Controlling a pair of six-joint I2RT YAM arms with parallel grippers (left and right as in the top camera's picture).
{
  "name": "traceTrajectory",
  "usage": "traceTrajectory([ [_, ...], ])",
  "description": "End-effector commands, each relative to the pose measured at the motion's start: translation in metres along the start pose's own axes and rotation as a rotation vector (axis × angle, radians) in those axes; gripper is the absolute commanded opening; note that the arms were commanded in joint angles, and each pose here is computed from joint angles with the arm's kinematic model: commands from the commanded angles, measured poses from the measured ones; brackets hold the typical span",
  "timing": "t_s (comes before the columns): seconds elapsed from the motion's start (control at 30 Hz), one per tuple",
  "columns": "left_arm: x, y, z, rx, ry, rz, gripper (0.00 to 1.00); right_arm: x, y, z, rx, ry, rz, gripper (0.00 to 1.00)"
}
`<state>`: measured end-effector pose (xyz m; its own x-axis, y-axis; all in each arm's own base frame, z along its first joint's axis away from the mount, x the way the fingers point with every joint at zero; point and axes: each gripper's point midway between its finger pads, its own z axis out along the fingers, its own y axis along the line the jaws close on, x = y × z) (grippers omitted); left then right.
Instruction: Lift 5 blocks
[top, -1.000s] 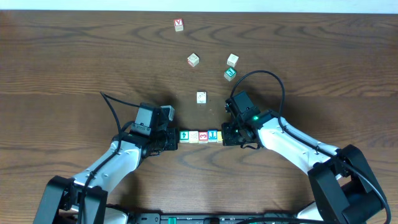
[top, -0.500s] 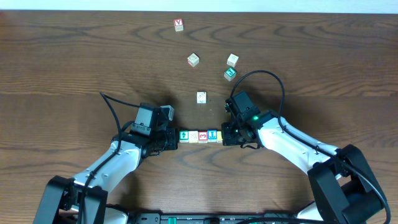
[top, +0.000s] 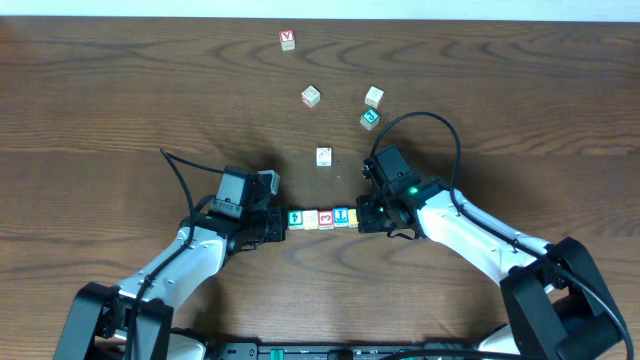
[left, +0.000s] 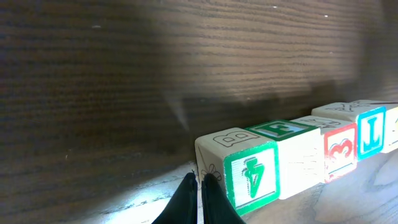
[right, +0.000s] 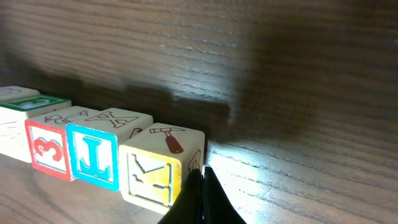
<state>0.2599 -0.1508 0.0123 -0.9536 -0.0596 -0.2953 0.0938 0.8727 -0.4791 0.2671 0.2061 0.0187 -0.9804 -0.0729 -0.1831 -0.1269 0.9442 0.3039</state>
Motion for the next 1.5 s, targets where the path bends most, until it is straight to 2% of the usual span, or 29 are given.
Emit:
traceTrajectory([
  [0.0,0.005,-0.035,-0.003,0.164,0.042,0.039,0.07,0.006,0.046,-0.013,-0.208,0.035,-0.056,0.01],
  [0.97,-0.008,-0.056,-0.021,0.233,-0.014,0.072,0.07,0.005,0.050,-0.016,-0.226,0.031,-0.061,0.01],
  [1.47,-0.005,-0.055,-0.021,0.231,-0.002,0.066,0.07,-0.002,0.060,-0.038,-0.266,-0.029,-0.101,0.01],
])
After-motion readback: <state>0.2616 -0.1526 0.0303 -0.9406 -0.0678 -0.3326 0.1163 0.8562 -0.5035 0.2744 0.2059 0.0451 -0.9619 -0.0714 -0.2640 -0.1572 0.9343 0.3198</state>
